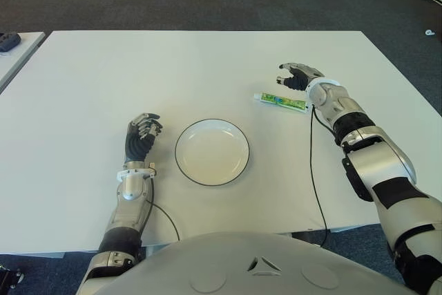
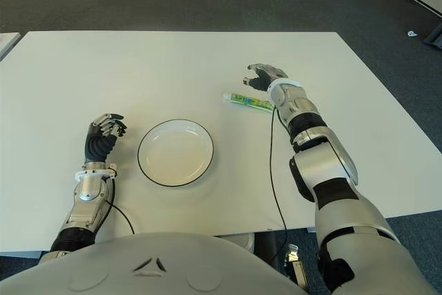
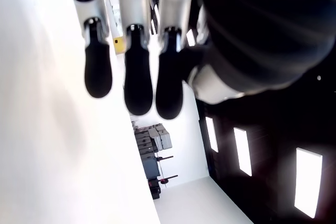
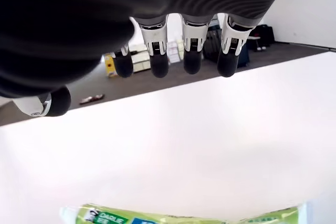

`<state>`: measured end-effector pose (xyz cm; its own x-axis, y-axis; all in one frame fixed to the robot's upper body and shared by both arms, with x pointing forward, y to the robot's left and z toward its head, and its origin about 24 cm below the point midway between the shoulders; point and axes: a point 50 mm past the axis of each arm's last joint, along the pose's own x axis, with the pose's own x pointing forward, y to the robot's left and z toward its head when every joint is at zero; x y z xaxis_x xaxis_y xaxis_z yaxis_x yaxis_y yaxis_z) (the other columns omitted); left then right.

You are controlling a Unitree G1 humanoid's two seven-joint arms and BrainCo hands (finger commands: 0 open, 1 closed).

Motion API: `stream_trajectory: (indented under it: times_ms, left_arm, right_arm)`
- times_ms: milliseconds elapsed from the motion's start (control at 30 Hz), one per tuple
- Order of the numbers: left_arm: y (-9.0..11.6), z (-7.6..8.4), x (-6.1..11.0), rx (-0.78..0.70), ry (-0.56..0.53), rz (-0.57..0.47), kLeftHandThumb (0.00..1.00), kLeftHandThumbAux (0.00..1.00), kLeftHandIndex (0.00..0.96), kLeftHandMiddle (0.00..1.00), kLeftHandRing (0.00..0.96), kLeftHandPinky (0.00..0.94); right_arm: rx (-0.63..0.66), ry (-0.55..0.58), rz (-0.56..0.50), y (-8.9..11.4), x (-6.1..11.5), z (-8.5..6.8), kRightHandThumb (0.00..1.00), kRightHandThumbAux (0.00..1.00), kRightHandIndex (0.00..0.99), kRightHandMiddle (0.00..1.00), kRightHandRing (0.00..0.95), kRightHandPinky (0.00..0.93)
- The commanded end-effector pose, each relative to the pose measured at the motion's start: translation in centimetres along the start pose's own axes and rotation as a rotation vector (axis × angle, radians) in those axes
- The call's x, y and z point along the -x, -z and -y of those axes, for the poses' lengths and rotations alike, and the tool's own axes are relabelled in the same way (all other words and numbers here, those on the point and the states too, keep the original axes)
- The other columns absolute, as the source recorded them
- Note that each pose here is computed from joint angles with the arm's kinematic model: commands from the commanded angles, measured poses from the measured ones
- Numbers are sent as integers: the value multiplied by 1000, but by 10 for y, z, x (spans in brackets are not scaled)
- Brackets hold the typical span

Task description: Put the toothpaste on the table into the plate.

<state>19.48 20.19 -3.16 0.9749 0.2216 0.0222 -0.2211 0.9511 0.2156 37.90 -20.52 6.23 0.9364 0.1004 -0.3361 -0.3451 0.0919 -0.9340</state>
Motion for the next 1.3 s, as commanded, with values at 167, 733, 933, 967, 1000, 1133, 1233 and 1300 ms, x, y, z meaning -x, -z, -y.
stream_trajectory:
  times_ms: [167,733,933,967,1000,1133,1233,1300]
  left_arm:
    - [12,0,12,-4,-11,-68,704,717,428,558,569,533]
    - [10,-3,12,-25,-22,-90,703,717,428,565,575,554]
    - [9,-3,13,-25,-23,-94,703,717,428,571,583,557]
    - [9,-3,13,-24,-23,-95,703,717,428,571,584,558]
    - [9,-2,13,-23,-24,-95,703,717,428,572,585,559]
    - [9,-2,13,-22,-25,-96,703,717,428,580,590,567]
    - [9,-2,13,-25,-26,-97,703,717,428,586,596,573]
    - [9,-2,14,-29,-26,-99,703,717,428,588,599,572]
  right_arm:
    - [68,-48,-5,5,0,-10,524,205,0,0,0,0]
    - [286,-205,17,4,2,-30,506,182,0,0,0,0]
    - [337,-240,25,2,2,-36,522,176,0,0,0,0]
    - [344,-245,28,2,2,-37,524,177,0,0,0,0]
    - [351,-251,30,1,2,-38,527,177,0,0,0,0]
    - [364,-262,36,-1,3,-44,535,180,0,0,0,0]
    - [365,-265,41,-3,3,-47,538,182,0,0,0,0]
    - [362,-263,49,-4,3,-51,539,183,0,0,0,0]
